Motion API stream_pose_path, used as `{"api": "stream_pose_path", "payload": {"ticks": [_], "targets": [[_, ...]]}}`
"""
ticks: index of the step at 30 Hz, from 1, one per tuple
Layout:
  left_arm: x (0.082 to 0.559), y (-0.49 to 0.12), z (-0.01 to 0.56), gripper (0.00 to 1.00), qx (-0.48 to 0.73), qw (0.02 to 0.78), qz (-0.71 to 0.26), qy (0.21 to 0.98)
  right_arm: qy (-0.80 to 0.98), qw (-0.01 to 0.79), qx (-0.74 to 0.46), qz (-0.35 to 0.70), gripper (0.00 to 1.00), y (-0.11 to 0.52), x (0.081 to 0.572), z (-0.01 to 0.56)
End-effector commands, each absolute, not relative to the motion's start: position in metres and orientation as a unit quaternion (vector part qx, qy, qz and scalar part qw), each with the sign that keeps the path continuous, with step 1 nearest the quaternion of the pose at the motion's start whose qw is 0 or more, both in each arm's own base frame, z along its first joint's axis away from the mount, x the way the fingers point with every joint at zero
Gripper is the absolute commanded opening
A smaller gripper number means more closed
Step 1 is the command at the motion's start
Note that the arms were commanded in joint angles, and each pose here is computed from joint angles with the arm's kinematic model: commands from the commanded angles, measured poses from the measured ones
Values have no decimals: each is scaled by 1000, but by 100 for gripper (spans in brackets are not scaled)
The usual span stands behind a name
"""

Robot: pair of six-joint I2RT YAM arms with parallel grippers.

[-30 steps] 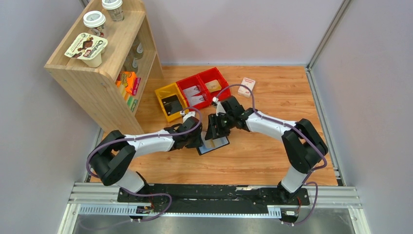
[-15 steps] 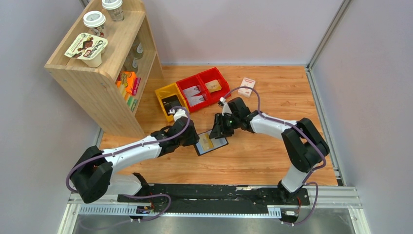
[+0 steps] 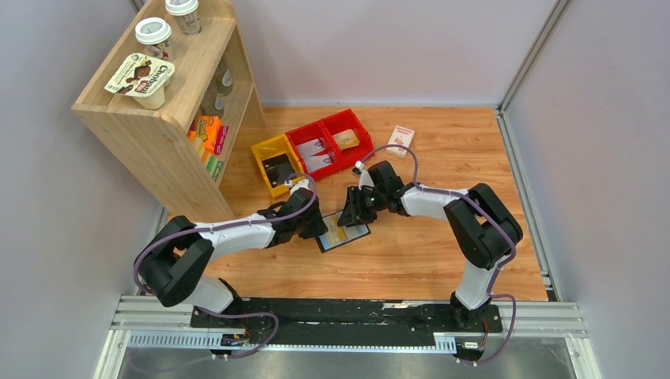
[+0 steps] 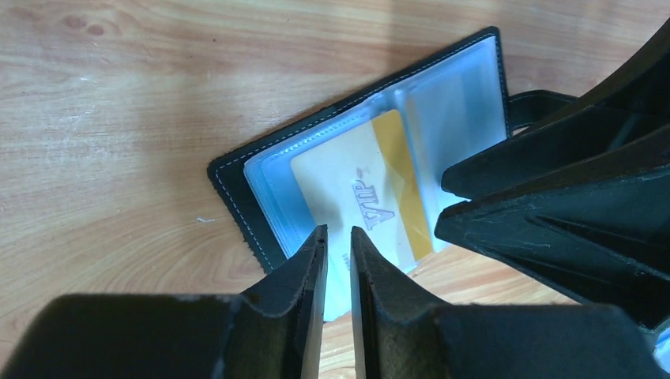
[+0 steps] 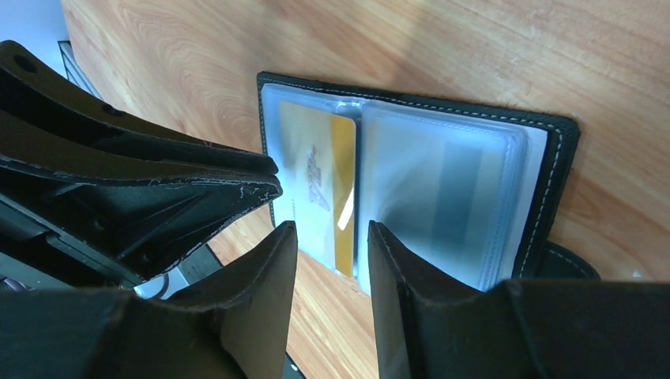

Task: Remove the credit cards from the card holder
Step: Remove the credit card from the card holder.

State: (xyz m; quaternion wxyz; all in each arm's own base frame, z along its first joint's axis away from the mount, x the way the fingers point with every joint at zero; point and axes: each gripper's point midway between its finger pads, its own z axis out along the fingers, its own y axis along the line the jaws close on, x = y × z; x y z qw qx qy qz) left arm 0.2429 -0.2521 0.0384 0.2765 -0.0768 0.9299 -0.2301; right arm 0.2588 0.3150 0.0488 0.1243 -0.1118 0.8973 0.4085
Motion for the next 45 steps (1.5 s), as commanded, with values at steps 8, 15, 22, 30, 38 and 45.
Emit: {"api": "stream_pose_path", "payload": {"ticks": [8,15,22,30,38,45], "targets": [[227,-235,4,13,-130,225,-201,944,889,98,-114,433,40,321,260,32],[224,-232,-2,11,-140,216,-202,945,873,89,-118,465,38,330,262,33],[223,-229,-3,11,-146,214,-203,944,862,88,-117,485,19,329,266,36],[223,-228,-5,11,-150,213,-205,944,852,94,-110,504,1,315,268,45],[227,-229,4,11,-146,225,-211,940,863,119,-88,483,0,286,277,56],[246,-222,47,39,-119,289,-201,928,866,162,-56,469,0,265,284,81]]}}
